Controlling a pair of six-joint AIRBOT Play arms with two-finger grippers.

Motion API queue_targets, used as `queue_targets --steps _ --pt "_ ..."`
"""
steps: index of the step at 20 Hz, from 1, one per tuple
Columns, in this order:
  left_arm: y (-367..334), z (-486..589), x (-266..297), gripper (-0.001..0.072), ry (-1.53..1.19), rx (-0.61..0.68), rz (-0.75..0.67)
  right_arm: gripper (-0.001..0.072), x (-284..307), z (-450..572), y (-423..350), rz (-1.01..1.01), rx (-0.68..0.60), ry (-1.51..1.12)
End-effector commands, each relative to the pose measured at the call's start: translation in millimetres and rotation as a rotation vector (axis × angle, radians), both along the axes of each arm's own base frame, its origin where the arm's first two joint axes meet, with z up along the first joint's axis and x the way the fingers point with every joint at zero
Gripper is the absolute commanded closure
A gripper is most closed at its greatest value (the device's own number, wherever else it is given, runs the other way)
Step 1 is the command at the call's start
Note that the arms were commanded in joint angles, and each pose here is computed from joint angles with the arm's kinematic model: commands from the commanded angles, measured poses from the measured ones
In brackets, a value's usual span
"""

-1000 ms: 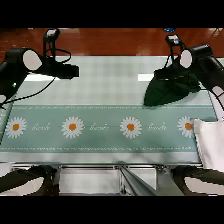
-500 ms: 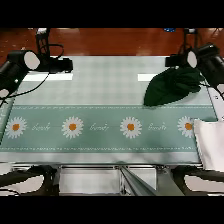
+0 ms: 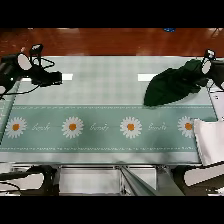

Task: Fold the shirts.

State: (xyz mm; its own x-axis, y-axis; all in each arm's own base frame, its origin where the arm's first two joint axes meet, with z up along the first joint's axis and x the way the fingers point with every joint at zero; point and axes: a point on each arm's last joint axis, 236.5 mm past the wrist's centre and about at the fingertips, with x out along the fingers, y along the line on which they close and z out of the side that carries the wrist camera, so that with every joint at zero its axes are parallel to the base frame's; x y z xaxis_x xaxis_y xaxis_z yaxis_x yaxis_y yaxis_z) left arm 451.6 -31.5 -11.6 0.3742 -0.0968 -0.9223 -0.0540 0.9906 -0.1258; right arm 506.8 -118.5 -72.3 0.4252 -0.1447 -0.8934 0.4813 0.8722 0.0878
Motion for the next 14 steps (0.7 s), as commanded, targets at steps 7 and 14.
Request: queue_targets --steps 7,14 --pt "8.6 69.3 14.1 0.0204 -0.135 -0.062 0.032 0.0688 11.8 25.2 60.9 0.285 0.187 0.016" --pt "-19.2 121.8 -86.3 0.0204 -0.257 -0.181 0.028 0.0688 30.6 295.2 116.2 0.475 -0.006 -0.495"
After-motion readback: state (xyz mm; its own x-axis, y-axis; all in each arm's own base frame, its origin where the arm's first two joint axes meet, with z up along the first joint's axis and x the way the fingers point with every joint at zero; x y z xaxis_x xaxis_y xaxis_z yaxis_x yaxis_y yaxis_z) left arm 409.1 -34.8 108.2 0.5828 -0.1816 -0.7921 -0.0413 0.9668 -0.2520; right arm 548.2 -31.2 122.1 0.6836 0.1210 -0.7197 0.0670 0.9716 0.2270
